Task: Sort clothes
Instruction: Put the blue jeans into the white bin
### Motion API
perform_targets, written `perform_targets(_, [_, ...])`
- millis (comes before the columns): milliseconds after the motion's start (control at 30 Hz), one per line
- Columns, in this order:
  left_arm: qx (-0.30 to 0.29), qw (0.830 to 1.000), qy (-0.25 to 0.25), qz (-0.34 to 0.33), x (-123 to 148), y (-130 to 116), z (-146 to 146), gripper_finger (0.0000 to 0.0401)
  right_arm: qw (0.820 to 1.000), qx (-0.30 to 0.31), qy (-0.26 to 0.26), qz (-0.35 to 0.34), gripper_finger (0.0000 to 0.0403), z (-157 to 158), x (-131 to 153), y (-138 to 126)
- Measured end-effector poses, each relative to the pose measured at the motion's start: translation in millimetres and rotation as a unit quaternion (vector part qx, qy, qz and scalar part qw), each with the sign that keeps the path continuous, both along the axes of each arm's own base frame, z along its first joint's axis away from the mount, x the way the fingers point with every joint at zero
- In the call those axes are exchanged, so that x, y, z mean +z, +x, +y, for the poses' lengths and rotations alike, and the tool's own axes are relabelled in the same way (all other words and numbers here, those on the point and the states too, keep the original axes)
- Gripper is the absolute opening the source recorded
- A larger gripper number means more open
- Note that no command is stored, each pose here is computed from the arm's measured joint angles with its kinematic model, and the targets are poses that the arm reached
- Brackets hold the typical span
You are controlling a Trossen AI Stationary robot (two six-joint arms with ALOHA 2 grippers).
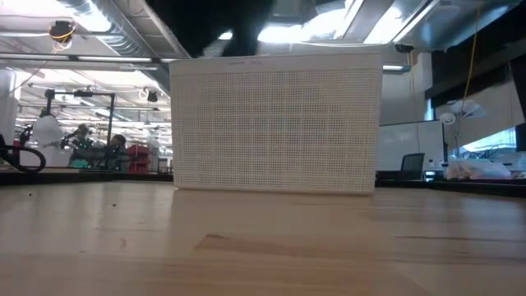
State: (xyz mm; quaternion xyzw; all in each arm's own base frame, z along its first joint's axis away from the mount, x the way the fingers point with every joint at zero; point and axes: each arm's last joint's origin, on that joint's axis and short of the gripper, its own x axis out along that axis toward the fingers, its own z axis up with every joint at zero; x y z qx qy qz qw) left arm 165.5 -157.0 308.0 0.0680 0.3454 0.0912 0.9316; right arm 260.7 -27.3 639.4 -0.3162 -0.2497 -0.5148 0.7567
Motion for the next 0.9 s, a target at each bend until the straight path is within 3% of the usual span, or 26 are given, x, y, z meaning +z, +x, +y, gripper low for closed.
perform_targets(267, [0.031,0.999,0.005,-0.005,-2,-10,1,0.0203,0.985,-0.068,0.102,0.124,0.0048,-7,-11,1])
perform_targets(367, [0.035,0.999,0.005,-0.005,-3,-10,1,0.0203,0.969,-0.056,0.148,0.188,0.0048,-9,-28,14])
perform_targets(467, [0.036,0.999,0.005,-0.006,-3,-10,1,0.0203,0.949,-0.006,0.196,0.245,0.0048,-9,-52,27])
perform_targets(600, [0.041,0.999,-0.001,-0.008,-3,-10,1,0.0203,0.913,0.044,0.274,0.300,0.0048,-16,-82,36])
perform_targets(900, [0.044,0.999,-0.009,-0.013,-2,-9,0,0.0203,0.815,0.078,0.418,0.395,0.0048,-50,-168,64])
